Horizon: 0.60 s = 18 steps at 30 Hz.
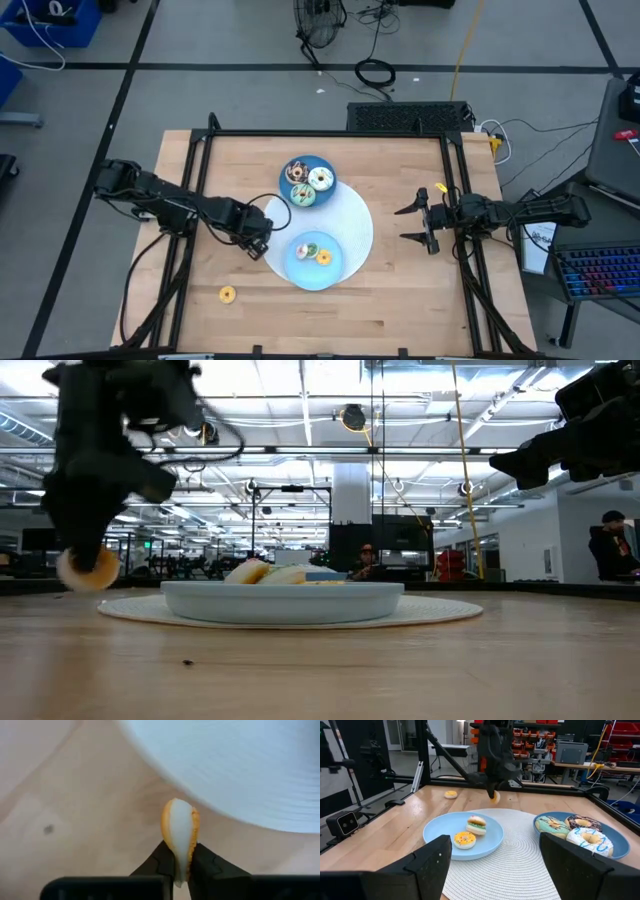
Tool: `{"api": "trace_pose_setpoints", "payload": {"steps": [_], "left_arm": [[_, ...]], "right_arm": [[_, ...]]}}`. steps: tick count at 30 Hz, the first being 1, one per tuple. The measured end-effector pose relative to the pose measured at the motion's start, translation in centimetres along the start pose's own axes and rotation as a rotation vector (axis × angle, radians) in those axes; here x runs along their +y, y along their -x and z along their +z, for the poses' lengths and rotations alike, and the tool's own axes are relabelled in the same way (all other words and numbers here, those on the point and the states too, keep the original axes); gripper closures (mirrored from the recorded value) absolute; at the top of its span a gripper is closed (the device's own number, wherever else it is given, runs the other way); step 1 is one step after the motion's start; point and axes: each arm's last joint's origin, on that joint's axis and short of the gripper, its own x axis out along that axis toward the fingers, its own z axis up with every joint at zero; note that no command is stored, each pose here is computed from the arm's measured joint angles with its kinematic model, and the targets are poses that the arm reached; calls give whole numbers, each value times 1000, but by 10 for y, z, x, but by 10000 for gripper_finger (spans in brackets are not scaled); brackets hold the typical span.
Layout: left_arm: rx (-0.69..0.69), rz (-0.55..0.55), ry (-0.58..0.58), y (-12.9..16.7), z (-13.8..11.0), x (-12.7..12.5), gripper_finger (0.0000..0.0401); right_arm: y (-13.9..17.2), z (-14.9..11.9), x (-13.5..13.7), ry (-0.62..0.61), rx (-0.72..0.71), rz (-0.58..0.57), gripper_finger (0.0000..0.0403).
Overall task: Pick & Place donuts
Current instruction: Put the small orange donut on the light blue plate
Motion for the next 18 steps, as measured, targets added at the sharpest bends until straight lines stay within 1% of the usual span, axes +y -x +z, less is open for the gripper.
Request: {"api": "trace_pose_setpoints", "payload": {"steps": [2,4,7,9,10,12,14,16,18], "left_arm": [[-32,-54,-33,11,4,-11,368],[-89,-139,-84,25,10,-25,374],[-215,-309,-190,46,18,-50,390],[-309,-420,-262,59,22,-65,389],[-344,-454,-297,63,24,-72,386],[-375,-475,-353,64,24,-81,379],[-367,-454,-376,59,25,-89,378],[-339,-429,-381,48,27,-94,382],[-279,-408,-382,33,28,-99,388]], "right_arm": [[0,0,0,0,0,0,115],[0,0,0,0,0,0,114],[0,0,0,0,0,0,115],[0,0,0,0,0,0,115],[0,0,0,0,0,0,115],[0,0,0,0,0,0,114],[0,0,0,0,0,0,115],[0,0,0,0,0,0,115],[0,0,0,0,0,0,114]]}}
